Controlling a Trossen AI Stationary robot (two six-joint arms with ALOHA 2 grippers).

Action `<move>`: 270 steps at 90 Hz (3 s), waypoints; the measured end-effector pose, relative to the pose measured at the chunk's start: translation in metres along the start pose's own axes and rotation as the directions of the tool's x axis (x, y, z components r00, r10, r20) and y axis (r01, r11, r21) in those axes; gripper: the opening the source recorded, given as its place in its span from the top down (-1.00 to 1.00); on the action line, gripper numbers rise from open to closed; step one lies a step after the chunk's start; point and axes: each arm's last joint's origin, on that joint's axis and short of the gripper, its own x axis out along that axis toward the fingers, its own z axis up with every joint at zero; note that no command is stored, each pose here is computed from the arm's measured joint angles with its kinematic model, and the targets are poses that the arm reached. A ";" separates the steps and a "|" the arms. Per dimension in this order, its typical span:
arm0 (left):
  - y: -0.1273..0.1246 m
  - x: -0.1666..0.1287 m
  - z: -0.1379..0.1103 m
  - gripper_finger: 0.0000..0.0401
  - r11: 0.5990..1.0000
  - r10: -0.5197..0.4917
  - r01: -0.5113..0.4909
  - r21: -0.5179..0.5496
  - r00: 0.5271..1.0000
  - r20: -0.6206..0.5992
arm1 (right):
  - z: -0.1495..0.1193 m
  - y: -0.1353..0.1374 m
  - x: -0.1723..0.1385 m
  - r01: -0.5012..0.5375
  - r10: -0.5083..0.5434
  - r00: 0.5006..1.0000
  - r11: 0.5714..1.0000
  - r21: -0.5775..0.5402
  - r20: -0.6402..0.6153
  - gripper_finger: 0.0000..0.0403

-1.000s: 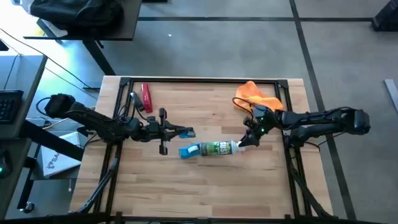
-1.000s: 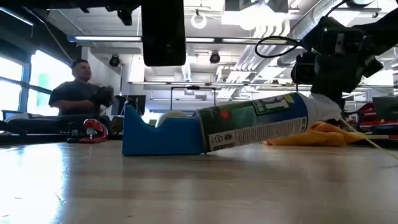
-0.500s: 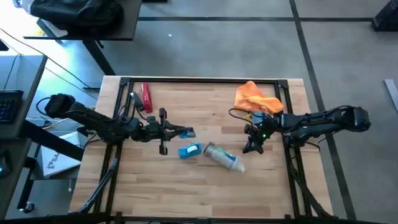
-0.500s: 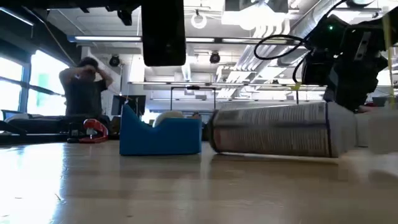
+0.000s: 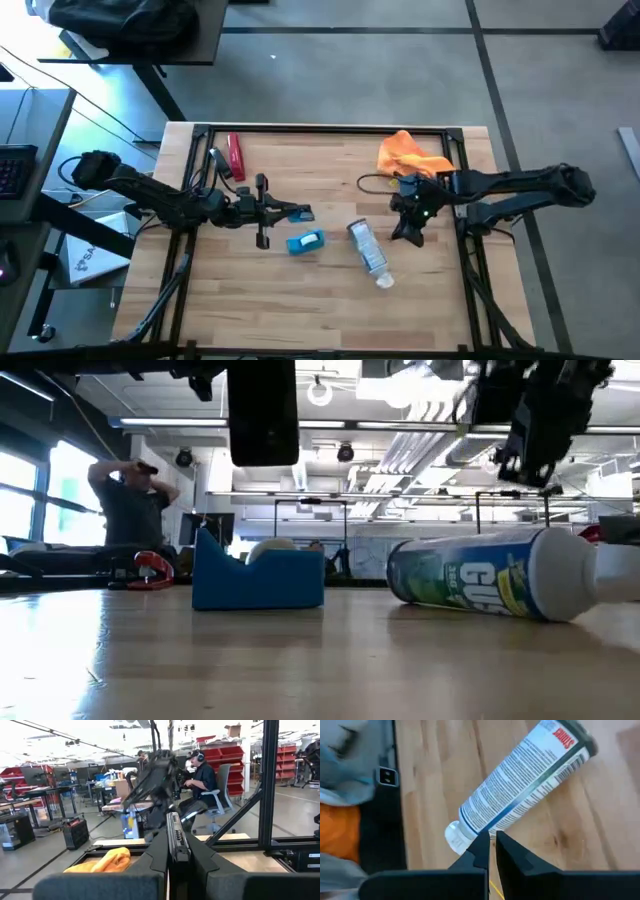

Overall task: Apply microfiber cloth
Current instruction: Spray the back of the black cellphone using the white spray bottle

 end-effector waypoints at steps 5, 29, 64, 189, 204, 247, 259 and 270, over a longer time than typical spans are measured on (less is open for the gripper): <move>0.000 0.000 0.000 0.94 1.000 0.000 0.000 0.000 1.000 0.000 | -0.001 0.015 -0.002 0.049 -0.048 0.999 0.998 -0.037 0.025 1.00; 0.000 0.000 0.001 0.94 1.000 0.000 0.000 0.001 1.000 0.002 | -0.031 0.077 0.027 0.196 -0.182 0.975 0.975 -0.109 0.125 1.00; -0.009 0.002 0.012 0.94 0.999 -0.043 0.044 -0.015 0.998 0.038 | -0.053 0.184 0.095 0.330 -0.328 0.943 0.898 -0.292 0.055 1.00; -0.018 0.000 0.016 0.94 0.996 -0.084 0.083 0.026 0.995 0.045 | -0.117 0.182 0.224 0.461 -0.881 0.351 -0.132 -0.877 0.317 0.13; -0.018 0.000 0.016 0.94 0.996 -0.084 0.083 0.029 0.995 0.046 | -0.116 0.181 0.223 0.526 -0.888 0.338 -0.098 -0.845 0.313 0.13; -0.019 0.000 0.016 0.94 0.995 -0.103 0.102 0.024 0.994 0.049 | -0.082 0.164 0.225 0.751 -0.886 0.254 -0.072 -0.656 0.387 0.31; -0.019 0.000 0.016 0.94 0.994 -0.104 0.102 0.024 0.993 0.049 | -0.071 0.158 0.226 0.758 -0.881 0.233 -0.101 -0.644 0.412 0.39; -0.019 0.000 0.016 0.94 0.994 -0.104 0.102 0.024 0.993 0.049 | -0.060 0.152 0.227 0.752 -0.884 0.212 -0.125 -0.647 0.417 0.45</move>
